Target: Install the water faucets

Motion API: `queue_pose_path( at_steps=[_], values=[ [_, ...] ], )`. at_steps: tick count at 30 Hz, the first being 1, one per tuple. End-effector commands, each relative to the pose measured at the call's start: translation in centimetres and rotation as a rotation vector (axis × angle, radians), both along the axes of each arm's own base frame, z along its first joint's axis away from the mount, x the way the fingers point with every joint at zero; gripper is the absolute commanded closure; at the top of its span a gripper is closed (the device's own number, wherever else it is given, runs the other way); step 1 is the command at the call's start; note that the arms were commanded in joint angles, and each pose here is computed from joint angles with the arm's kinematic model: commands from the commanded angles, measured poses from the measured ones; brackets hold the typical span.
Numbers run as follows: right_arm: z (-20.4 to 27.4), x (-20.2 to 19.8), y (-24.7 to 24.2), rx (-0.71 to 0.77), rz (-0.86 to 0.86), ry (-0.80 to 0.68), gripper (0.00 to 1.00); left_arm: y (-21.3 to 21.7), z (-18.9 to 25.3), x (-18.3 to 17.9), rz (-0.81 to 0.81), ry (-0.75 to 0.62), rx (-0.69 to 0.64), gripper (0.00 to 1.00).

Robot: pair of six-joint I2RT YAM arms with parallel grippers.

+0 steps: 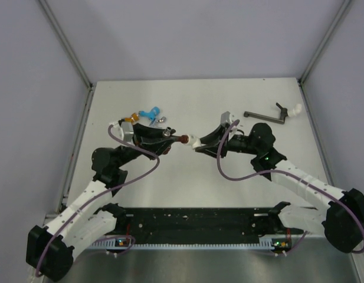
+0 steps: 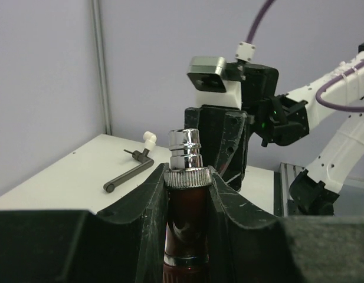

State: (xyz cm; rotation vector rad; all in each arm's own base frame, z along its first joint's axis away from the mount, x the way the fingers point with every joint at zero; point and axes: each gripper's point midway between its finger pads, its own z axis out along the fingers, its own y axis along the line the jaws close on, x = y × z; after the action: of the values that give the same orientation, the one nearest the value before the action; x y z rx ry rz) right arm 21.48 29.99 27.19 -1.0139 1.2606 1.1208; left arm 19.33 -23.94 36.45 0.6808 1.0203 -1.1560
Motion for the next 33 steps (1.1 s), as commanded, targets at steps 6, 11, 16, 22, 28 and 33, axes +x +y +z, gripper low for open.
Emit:
queue_pose_path(
  at_steps=[6, 11, 16, 22, 28, 33],
  values=[
    [4.2, 2.9, -2.2, 0.111, -0.088, 0.21, 0.66, -1.4, -0.8, -6.5, -0.308, -0.155, 0.138, 1.0],
    [3.6, 3.9, -2.0, 0.086, -0.088, 0.252, 0.59, -1.5, -1.2, -7.0, -0.341, -0.154, 0.158, 1.0],
    [3.1, 5.6, -2.3, 0.074, -0.157, 0.238, 0.52, -1.6, -1.3, -7.1, -0.342, -0.146, 0.163, 1.0],
    [4.3, 5.8, -3.8, 0.055, -0.242, 0.091, 0.34, -1.6, -1.7, -4.1, -0.19, -0.067, 0.155, 1.0],
    [4.6, 3.9, -5.4, 0.084, -0.266, -0.154, 0.24, -1.0, -1.0, -0.6, -0.028, 0.063, 0.07, 1.0],
    [3.4, 2.3, -5.1, 0.117, -0.194, -0.249, 0.22, -0.5, -0.2, 1.0, 0.031, 0.172, -0.034, 1.0]
  ],
)
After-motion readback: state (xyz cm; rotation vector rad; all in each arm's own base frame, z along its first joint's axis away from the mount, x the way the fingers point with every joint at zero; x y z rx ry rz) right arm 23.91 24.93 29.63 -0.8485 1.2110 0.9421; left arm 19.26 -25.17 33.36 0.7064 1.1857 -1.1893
